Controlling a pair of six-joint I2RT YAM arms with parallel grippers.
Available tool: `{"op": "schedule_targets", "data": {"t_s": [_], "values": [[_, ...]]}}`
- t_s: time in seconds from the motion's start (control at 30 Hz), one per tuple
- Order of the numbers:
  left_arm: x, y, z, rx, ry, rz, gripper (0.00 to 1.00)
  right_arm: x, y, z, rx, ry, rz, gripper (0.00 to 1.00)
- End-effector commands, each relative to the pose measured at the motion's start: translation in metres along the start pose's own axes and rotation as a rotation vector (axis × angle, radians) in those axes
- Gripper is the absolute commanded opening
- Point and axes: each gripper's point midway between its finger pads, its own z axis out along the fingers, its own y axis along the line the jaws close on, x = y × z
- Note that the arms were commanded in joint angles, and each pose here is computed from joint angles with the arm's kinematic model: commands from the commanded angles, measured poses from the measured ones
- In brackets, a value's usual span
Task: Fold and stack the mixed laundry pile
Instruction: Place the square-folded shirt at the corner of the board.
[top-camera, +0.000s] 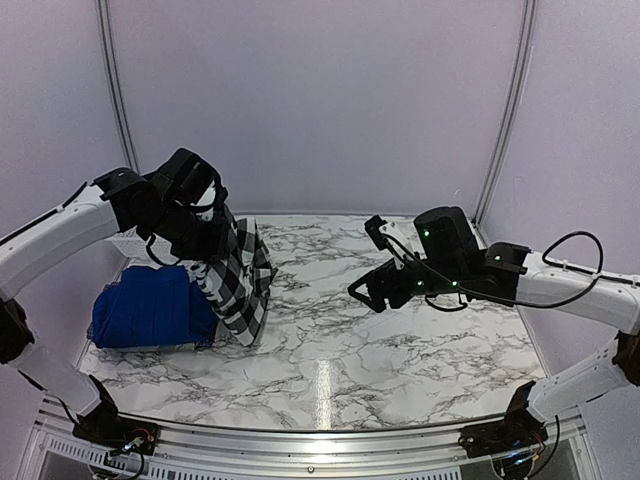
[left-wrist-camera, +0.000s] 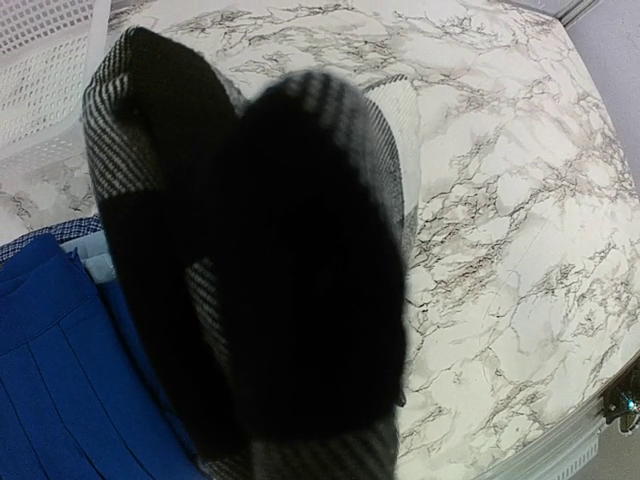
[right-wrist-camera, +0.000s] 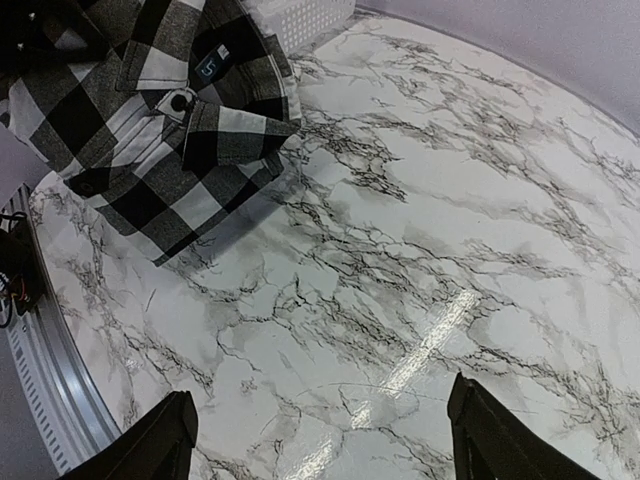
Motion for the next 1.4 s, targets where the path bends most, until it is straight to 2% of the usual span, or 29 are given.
{"op": "schedule_targets", "data": {"t_s": [0.0,0.13,0.3,0.47,0.73,0.9,1.13,1.37], "values": [[-0.021,0.003,-0.035,0.025,-0.090,-0.017,0.00,-0.006,-0.002,-0.002,0.008,-0.021,0.003,0.83],[-0.028,0.016,-0.059,0.035,-0.145,-0.057,0.00,-0.008,-0.002,-0.003,0.009,-0.021,-0.003,0.83],[-0.021,0.037,-0.069,0.017,-0.152,-0.102,0.00,-0.009,-0.001,-0.001,0.007,-0.018,-0.014,0.84],[-0.003,0.068,-0.062,-0.025,-0.121,-0.143,0.00,-0.007,-0.002,0.001,0.006,-0.007,-0.023,0.85],[0.034,0.141,-0.042,-0.168,-0.044,-0.170,0.00,-0.003,-0.002,0.004,0.005,0.010,-0.033,0.85],[0.037,0.179,-0.042,-0.228,-0.014,-0.166,0.00,-0.002,-0.002,0.006,0.003,0.016,-0.037,0.85],[0.022,0.159,-0.042,-0.076,-0.021,-0.155,0.00,-0.004,-0.008,0.007,0.016,0.028,-0.038,0.85],[0.048,0.179,-0.038,-0.170,0.038,-0.130,0.00,-0.003,-0.018,0.006,0.029,0.042,-0.030,0.86]]}}
